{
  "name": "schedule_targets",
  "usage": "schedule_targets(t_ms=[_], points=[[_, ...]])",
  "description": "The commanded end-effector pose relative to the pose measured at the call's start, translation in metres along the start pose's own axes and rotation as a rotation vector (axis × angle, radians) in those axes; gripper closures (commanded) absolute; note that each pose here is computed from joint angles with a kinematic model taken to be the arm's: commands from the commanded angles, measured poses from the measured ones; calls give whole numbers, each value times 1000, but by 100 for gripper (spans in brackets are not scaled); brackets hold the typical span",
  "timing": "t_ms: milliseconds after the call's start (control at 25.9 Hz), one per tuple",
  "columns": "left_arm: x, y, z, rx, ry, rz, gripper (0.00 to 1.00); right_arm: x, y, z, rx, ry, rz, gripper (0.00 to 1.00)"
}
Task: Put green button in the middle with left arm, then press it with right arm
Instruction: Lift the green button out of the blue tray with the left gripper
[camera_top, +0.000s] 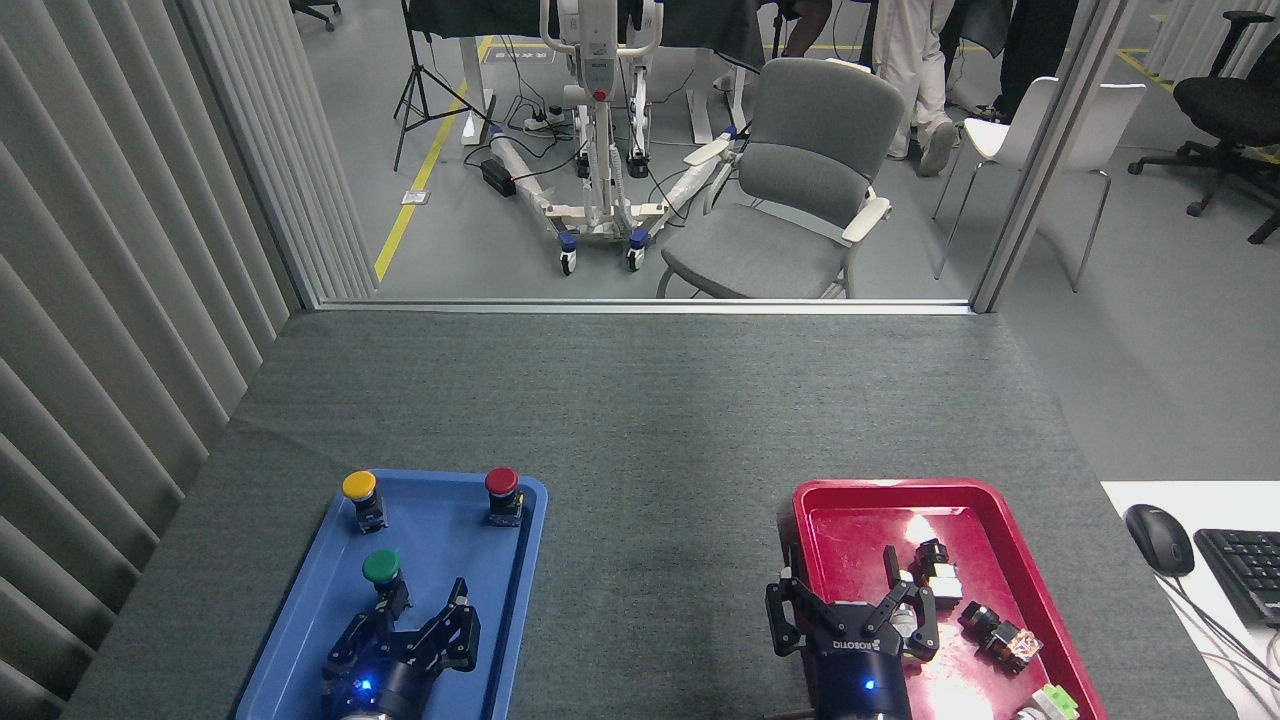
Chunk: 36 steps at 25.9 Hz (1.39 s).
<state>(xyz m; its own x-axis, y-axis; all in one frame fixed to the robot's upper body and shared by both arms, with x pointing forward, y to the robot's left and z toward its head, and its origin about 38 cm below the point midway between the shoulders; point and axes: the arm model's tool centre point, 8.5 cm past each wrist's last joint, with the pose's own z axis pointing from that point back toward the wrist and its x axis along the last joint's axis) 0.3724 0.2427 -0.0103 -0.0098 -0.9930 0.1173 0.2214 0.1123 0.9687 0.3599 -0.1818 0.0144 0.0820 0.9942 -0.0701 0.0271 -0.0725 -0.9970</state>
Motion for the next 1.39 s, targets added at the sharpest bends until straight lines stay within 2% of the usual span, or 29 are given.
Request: schedule_targets(t_ms=[0, 39, 116, 193, 309, 425, 541, 619, 657, 735, 773, 966, 1198, 1353], points=[[2, 0, 0, 1, -6, 1, 43, 0, -1, 1, -10, 0, 0, 1], [2, 0, 0, 1, -6, 3, 46, 0, -1, 1, -10, 0, 0, 0], [2, 0, 0, 1, -10, 2, 59, -1, -1, 0, -12, 1, 1, 0], [5, -1, 0, -1, -25, 0, 65, -1, -1, 0, -12, 1, 2, 1], [5, -1, 0, -1, -31, -2, 67, -1, -2, -1, -13, 3, 2, 1], [5, -1, 1, -1, -32, -1, 76, -1, -2, -2, -15, 3, 2, 1], [5, -1, 1, 0, -33, 1, 75, -1, -3, -2, -16, 3, 2, 0], [6, -1, 3, 1, -34, 2, 69, -1, -2, -2, -15, 3, 4, 0], [6, -1, 4, 1, -35, 5, 58, -1, -2, -2, -15, 3, 2, 1], [8, 6, 6, 23, -33, 18, 23, -1, -2, -2, -14, 4, 3, 1], [9, 6, 11, 25, -34, 22, 12, -1, -1, -1, -12, 4, 3, 0], [8, -4, 33, 12, -36, 32, 4, 0, -2, -2, -14, 6, -1, 1], [-8, -12, 29, -30, 57, 11, 4, 1, -3, -3, -16, 7, 0, 1], [-12, -4, 13, -19, 72, 0, 4, 1, -3, -3, -14, 8, -1, 0]])
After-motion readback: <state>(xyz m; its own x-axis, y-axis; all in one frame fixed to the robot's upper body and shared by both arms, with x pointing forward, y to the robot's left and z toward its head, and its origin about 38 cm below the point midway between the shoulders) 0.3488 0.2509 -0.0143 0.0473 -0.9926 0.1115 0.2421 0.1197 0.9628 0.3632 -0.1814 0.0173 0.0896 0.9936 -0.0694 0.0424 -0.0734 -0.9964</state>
